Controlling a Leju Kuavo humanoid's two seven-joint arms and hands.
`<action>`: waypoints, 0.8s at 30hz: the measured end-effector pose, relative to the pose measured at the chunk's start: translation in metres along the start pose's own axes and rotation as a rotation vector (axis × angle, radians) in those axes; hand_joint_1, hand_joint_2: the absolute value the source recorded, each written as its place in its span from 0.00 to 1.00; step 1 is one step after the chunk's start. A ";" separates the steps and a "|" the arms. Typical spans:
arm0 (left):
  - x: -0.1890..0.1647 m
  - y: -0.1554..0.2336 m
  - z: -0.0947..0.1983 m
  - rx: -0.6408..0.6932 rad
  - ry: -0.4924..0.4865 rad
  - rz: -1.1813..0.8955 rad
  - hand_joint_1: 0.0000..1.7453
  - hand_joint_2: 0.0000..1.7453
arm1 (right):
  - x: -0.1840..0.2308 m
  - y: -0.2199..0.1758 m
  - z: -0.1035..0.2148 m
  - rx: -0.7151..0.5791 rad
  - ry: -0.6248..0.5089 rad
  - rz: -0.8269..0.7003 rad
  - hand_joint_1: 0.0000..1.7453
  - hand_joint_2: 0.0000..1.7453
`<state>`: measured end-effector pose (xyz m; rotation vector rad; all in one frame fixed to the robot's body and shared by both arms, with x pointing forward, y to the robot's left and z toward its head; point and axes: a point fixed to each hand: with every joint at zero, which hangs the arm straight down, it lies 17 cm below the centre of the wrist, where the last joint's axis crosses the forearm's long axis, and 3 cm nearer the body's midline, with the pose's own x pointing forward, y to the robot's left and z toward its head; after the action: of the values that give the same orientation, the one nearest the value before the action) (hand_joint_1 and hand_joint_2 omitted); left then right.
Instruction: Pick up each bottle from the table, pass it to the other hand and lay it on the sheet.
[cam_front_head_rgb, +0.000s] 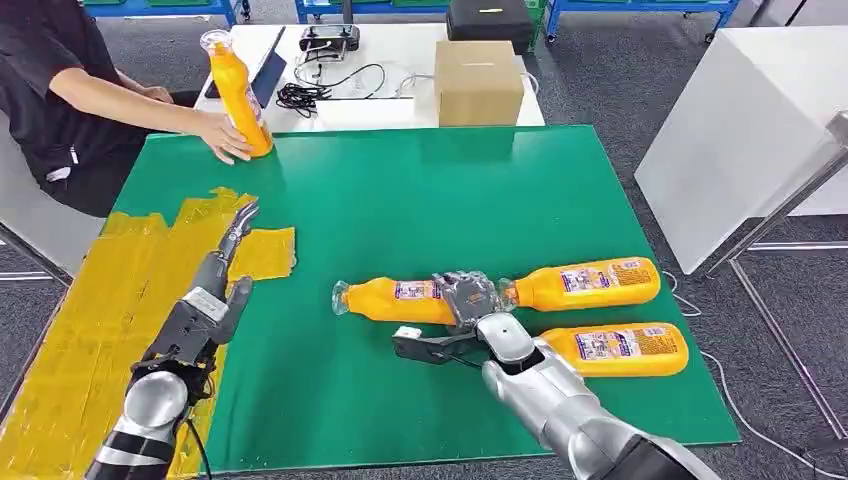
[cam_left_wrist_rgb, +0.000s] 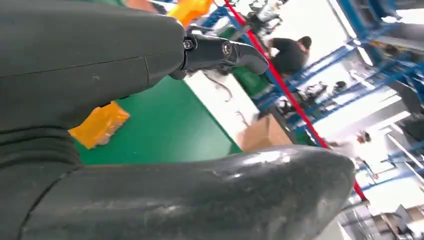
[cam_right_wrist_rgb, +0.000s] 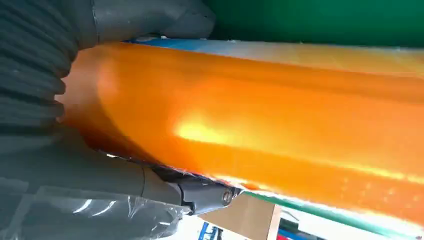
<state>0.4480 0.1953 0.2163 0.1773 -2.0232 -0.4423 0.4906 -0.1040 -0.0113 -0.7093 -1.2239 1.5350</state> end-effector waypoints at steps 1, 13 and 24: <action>-0.003 0.000 0.001 0.002 0.008 0.001 0.00 0.00 | 0.000 0.000 0.000 -0.005 0.000 -0.005 1.00 1.00; -0.013 -0.006 0.003 0.009 0.040 0.019 0.00 0.00 | 0.002 0.001 0.002 -0.009 -0.003 -0.022 1.00 1.00; -0.014 -0.008 0.003 0.008 0.046 0.023 0.00 0.00 | 0.001 0.001 0.002 -0.010 -0.001 -0.029 1.00 1.00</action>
<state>0.4513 0.1931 0.2000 0.1677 -1.9806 -0.4127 0.4880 -0.1036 -0.0116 -0.6945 -1.2379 1.5065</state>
